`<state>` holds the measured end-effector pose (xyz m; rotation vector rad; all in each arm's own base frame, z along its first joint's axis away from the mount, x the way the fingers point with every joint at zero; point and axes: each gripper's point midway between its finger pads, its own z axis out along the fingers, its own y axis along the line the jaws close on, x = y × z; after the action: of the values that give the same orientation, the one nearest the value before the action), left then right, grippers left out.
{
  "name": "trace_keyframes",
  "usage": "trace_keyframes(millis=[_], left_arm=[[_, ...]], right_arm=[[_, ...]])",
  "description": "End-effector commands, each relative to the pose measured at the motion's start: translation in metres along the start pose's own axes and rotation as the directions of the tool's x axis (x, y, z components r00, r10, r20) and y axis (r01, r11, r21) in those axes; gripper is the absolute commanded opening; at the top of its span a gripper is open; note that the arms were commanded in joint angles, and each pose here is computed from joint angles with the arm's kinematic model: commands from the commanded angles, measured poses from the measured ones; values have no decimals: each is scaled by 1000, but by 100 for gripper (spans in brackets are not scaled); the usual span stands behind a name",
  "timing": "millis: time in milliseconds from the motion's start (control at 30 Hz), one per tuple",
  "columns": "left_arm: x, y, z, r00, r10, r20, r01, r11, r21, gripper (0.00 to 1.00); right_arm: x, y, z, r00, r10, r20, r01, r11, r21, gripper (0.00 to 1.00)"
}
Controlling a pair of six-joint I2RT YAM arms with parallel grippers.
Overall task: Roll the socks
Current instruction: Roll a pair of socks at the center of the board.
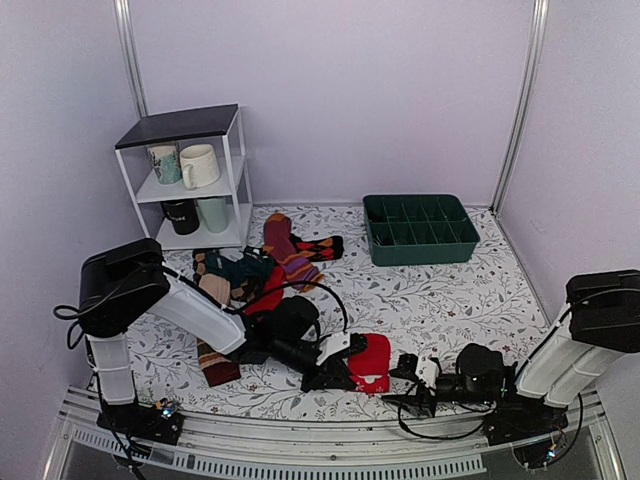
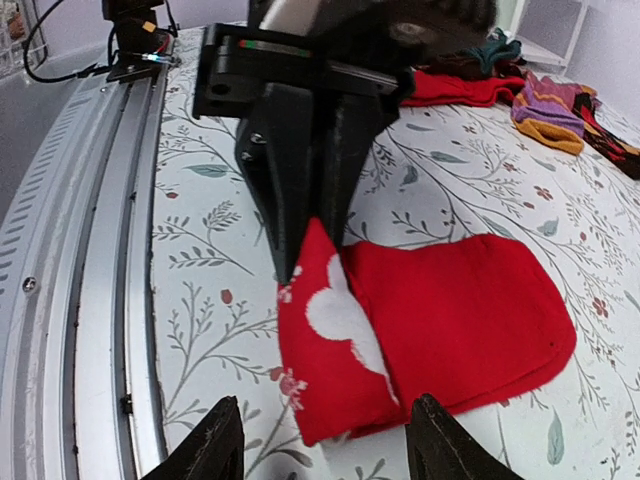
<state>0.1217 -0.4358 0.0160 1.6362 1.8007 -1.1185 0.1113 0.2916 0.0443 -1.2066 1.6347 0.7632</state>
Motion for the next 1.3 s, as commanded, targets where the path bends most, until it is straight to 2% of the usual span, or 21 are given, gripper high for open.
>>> trace_keyframes(millis=[0,233,600,900,1033,1267], left_arm=[[119,-8,-6,906,-243,-347,241,969,-50,0],[120,-5,-3,894,-263,-363,262,964,-54,0],[119,-6,-4,898,-258,-356,257,965,-49,0],[119,-6,-5,899,-255,-355,255,966,-48,0],[120,-6,-4,899,-255,-356,255,966,-48,0],[120,-6,-5,900,-254,-354,253,966,-49,0]], right_arm=[[-22,9,4,995,-62,78,62,998,-2,56],[-23,22,9,994,-105,17,106,993,-46,56],[-2,25,26,993,-94,-74,89,994,-65,53],[20,8,24,987,1,-161,6,999,43,48],[31,2,25,981,13,-196,6,995,95,51],[15,-8,18,990,-18,-140,39,988,147,55]])
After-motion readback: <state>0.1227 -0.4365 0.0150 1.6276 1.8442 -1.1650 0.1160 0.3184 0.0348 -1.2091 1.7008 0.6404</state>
